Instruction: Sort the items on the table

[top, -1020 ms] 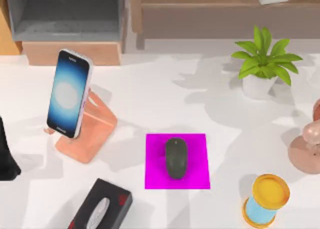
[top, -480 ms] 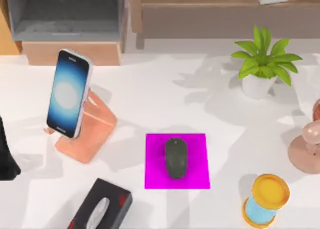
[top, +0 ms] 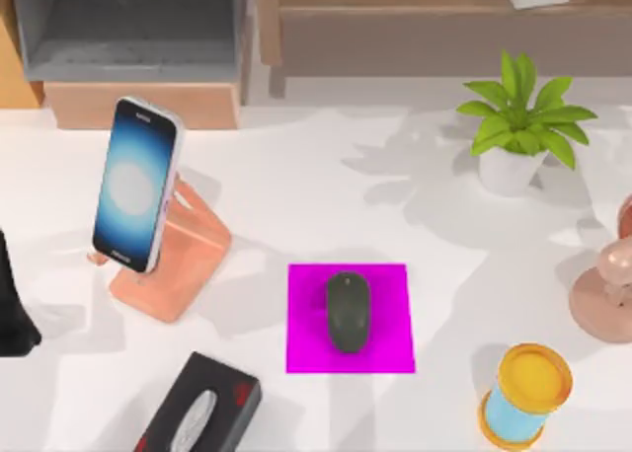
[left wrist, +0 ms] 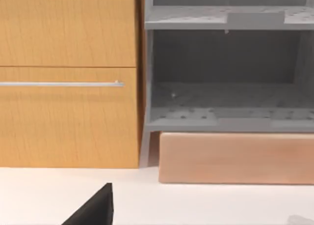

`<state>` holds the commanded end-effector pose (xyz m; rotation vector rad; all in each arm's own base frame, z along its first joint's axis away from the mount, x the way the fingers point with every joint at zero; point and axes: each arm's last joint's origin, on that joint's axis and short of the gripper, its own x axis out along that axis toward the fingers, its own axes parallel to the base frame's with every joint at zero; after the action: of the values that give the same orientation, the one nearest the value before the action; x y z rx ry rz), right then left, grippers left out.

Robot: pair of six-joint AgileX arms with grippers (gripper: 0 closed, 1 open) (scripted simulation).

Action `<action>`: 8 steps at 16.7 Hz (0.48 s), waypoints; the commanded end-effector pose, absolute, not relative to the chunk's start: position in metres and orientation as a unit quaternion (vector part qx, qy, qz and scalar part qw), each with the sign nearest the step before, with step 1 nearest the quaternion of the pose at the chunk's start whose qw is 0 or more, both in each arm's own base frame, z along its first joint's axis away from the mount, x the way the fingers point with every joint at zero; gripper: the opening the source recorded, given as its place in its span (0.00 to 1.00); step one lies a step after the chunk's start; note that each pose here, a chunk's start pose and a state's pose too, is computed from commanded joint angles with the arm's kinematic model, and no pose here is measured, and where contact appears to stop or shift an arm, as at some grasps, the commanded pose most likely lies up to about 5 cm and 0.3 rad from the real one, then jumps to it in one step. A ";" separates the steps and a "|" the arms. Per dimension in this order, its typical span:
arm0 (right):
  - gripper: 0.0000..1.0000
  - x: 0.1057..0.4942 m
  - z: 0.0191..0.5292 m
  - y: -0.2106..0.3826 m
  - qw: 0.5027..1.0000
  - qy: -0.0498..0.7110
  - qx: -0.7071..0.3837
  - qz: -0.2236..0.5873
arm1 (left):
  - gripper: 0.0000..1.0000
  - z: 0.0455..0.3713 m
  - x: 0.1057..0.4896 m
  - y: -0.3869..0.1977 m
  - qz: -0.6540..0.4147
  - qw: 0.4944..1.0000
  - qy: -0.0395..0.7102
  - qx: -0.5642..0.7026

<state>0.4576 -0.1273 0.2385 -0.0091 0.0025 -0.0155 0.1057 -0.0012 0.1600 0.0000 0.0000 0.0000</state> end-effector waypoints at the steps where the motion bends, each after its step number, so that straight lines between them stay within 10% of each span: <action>1: 0.30 0.458 0.239 -0.127 1.000 0.001 -0.005 -0.008 | 1.00 0.160 0.106 -0.001 0.000 1.000 0.000 0.000; 8: 0.83 0.458 0.239 -0.127 1.000 0.001 -0.005 -0.008 | 1.00 0.160 0.106 -0.001 0.000 1.000 0.000 0.000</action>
<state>0.4576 -0.1273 0.2385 -0.0091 0.0025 -0.0155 0.1057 -0.0012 0.1600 0.0000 0.0000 0.0000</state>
